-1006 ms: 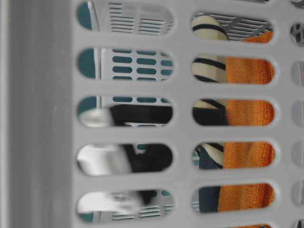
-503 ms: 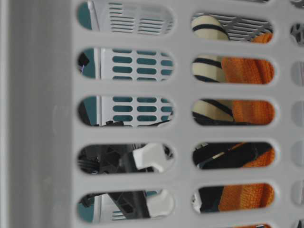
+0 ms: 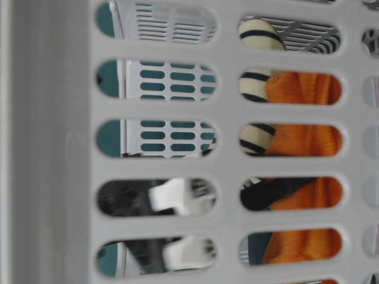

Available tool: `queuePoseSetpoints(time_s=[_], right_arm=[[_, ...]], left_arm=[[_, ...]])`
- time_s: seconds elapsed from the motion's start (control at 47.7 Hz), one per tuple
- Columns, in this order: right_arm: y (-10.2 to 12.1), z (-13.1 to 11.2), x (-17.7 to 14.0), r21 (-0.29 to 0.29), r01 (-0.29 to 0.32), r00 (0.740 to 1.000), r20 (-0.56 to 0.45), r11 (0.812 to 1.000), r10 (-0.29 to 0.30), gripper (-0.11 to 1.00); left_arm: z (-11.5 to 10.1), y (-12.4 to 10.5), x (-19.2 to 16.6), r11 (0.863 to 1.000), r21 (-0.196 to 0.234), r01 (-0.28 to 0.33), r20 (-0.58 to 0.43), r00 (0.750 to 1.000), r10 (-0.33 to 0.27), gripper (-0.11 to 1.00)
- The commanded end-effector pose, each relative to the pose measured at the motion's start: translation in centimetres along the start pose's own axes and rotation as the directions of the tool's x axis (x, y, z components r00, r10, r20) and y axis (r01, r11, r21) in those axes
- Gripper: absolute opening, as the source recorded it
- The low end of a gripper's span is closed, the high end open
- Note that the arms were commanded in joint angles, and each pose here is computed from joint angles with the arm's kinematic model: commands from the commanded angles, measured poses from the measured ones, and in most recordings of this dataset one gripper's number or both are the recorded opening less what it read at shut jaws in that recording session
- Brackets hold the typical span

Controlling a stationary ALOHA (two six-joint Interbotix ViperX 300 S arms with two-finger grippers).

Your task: Pick up the orange cloth from the shopping basket with the left arm.

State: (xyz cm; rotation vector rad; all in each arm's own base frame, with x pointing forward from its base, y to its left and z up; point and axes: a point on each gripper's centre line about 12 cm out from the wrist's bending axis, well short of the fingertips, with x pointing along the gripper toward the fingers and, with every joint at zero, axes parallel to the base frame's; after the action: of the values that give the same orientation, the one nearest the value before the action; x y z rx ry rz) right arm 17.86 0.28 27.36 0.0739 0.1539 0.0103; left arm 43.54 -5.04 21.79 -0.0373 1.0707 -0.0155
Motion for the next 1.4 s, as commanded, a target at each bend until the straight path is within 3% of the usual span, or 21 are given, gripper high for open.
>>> queuePoseSetpoints(time_s=[0.0, 0.168, 0.231, 0.608, 0.797, 1.384], right_arm=[[0.0, 0.7, 0.0, 0.004, 0.001, 1.0, 0.022, 1.0, -0.001, 0.26], [0.0, 0.7, 0.0, 0.008, 0.003, 1.0, 0.023, 1.0, -0.003, 0.74], [-0.1, 0.7, 0.0, 0.015, 0.007, 1.0, 0.019, 1.0, -0.008, 0.8], [-0.3, 0.5, 0.0, 0.019, 0.015, 1.0, 0.015, 1.0, -0.016, 0.78], [-0.3, 0.5, 0.0, 0.021, 0.015, 1.0, 0.013, 1.0, -0.016, 0.77], [-0.3, 0.3, 0.0, 0.035, 0.016, 1.0, 0.01, 0.999, -0.016, 0.77]], left_arm=[[2.0, -0.3, -3.5, 1.0, 0.005, 0.01, 0.079, 0.997, -0.01, 0.1], [4.4, -0.3, -8.3, 1.0, 0.006, 0.009, 0.121, 0.993, -0.01, 0.1], [5.1, -0.4, -10.1, 1.0, 0.015, 0.007, 0.124, 0.992, -0.009, 0.1], [8.2, -0.5, -19.1, 0.999, 0.044, -0.002, 0.129, 0.992, -0.004, 0.1], [8.4, -0.4, -19.0, 0.999, 0.041, -0.009, 0.061, 0.998, 0.007, 0.1], [8.3, -0.1, -18.3, 1.0, 0.026, -0.014, 0.046, 0.999, 0.013, 0.1]])
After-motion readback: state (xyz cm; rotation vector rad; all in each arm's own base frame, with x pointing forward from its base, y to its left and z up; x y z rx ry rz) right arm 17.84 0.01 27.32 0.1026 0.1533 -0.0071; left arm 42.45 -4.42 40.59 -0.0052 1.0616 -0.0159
